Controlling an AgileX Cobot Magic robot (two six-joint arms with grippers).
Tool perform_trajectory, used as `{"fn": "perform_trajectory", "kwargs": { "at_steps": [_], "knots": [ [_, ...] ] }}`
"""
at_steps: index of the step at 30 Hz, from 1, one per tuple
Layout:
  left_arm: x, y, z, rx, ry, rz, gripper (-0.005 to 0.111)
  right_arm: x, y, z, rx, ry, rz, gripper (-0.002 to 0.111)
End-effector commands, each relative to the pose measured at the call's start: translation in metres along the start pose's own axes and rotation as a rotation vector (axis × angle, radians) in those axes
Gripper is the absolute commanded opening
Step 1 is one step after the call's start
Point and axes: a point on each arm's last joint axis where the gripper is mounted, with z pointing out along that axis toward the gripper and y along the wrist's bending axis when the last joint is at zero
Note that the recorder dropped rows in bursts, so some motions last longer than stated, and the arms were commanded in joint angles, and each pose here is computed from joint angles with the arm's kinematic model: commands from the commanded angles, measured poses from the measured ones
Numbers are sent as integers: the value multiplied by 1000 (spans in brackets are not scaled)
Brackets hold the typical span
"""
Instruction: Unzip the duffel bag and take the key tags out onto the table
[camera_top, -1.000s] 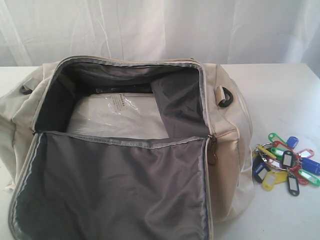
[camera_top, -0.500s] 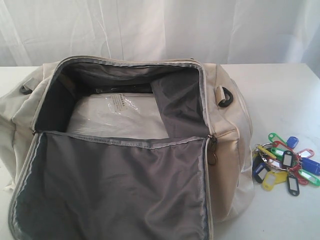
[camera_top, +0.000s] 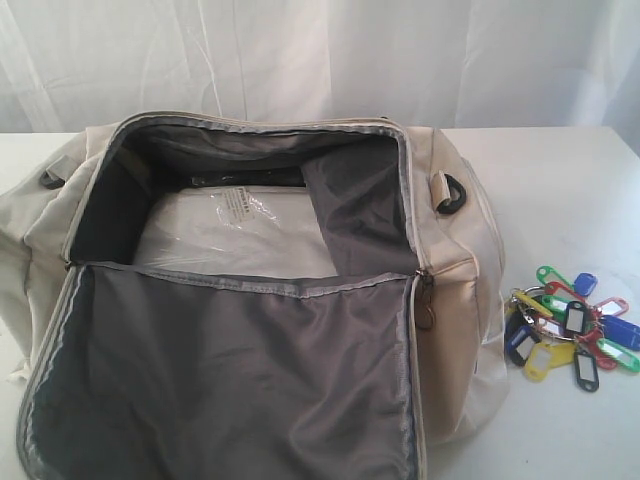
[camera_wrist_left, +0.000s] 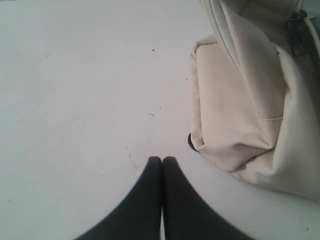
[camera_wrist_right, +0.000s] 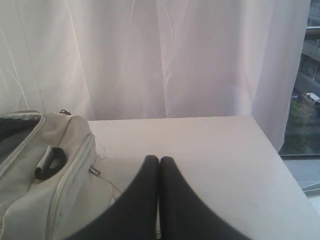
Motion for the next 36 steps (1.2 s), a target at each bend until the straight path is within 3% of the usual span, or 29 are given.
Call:
{"fn": "perform_trajectory", "kwargs": {
  "at_steps": [1, 7, 11, 15, 17, 19, 36],
  "knots": [
    [1, 0, 0, 0, -2, -8, 0, 2, -1, -10, 12, 3, -151, 0],
    [1, 0, 0, 0, -2, -8, 0, 10, -3, -22, 20, -24, -180, 0],
    [1, 0, 0, 0, -2, -8, 0, 54, -6, -26, 20, 17, -168, 0],
    [1, 0, 0, 0, -2, -8, 0, 98, -8, -22, 17, 26, -66, 0],
    [1, 0, 0, 0, -2, -8, 0, 111, -10, -23, 36, 163, -88, 0],
    [1, 0, 0, 0, -2, -8, 0, 111, -11, -23, 34, 166, -145, 0],
    [1, 0, 0, 0, -2, -8, 0, 111, -11, -23, 34, 165, -134, 0]
  ]
}}
